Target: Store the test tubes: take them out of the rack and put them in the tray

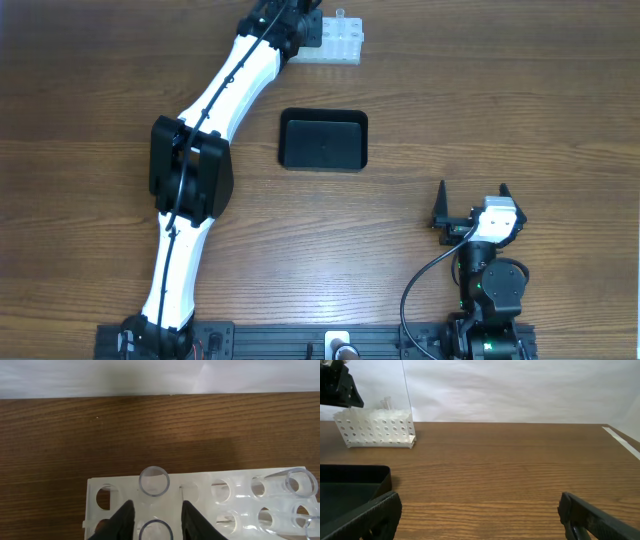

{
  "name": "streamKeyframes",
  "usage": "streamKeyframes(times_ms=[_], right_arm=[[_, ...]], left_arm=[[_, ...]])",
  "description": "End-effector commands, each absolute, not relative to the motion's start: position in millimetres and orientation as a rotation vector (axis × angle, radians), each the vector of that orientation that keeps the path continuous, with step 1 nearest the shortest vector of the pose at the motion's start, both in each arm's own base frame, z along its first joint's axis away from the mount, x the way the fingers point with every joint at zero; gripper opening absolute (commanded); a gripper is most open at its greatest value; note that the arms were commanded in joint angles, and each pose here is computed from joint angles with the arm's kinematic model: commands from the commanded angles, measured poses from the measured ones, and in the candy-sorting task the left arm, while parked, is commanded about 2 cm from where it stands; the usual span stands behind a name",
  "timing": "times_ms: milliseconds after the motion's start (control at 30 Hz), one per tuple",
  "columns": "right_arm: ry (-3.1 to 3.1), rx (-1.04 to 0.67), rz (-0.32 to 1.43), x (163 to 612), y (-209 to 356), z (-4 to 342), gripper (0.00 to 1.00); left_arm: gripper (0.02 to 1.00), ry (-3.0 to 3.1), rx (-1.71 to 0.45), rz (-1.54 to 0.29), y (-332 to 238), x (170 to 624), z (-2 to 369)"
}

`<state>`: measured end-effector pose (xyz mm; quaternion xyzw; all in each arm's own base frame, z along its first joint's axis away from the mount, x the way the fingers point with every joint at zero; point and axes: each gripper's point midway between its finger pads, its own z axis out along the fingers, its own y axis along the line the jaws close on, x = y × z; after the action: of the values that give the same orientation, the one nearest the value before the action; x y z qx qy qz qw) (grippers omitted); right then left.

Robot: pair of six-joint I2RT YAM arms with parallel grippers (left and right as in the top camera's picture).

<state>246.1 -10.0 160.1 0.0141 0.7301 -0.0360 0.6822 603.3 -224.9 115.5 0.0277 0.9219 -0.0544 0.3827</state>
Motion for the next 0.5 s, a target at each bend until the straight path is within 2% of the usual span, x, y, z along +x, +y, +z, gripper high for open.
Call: streamKeyframes(times_ms=[33,267,500], right_arm=[[1.637,0.033,-0.077,245.9,-10.1,158.7,0.991],[1.637,0.033,-0.077,245.9,-10.1,158.6,0.993],[1.637,0.033,-0.077,245.9,-10.1,158.7,0.991]], left_arm=[[0.248,2.342,0.084,-0.154,-231.3,605.3,116.8],[0.172,2.342,0.086,-0.155,-232.6,604.8,116.8],[0.143,2.342,0.086,-0.155,-232.6,604.8,116.8]])
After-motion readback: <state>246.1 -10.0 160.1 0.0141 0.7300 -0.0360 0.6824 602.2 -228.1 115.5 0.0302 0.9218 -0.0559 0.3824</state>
